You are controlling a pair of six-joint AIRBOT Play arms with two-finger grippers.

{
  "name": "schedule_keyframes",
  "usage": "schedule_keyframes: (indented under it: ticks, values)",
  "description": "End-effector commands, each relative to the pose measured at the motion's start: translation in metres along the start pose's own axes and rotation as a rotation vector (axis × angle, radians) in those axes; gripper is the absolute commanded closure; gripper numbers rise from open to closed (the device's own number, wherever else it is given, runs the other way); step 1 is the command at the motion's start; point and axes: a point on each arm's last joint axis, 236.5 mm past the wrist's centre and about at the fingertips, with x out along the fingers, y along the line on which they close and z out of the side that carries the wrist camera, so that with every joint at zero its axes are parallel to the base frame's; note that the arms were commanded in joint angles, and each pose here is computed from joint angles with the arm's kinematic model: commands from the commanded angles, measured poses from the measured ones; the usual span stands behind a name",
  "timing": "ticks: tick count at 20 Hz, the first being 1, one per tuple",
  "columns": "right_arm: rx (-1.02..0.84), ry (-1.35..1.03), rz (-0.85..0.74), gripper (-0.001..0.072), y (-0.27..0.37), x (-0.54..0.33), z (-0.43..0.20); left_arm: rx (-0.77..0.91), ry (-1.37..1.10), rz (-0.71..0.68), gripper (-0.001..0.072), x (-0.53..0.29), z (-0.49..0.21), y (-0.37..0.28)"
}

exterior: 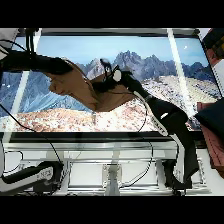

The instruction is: Fold the clothes and pants, and hang the long-sleeved shirts on hangers.

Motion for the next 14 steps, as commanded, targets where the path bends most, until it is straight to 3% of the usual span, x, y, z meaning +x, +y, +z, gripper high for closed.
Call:
schedule_keyframes:
  ticks: [1,4,10,14]
  values:
    - [-0.089,0.281,0.009,0.0707,0.001,0.001,-0.068,-0.056,0.054,0.113,0.0681,0.006,-0.013,0.033]
    - [-0.115,0.402,0.048,0.0707,0.006,-0.009,-0.096,-0.093,-0.014,0.137,0.0681,0.012,0.003,0.043]
    - [0.028,0.181,0.355,0.0706,0.104,0.002,-0.051,-0.13,-0.102,0.056,0.0681,0.048,0.029,0.015]
    - [0.002,0.17,0.312,0.0706,0.117,0.015,-0.058,-0.098,-0.083,0.006,0.0681,0.069,0.027,-0.015]
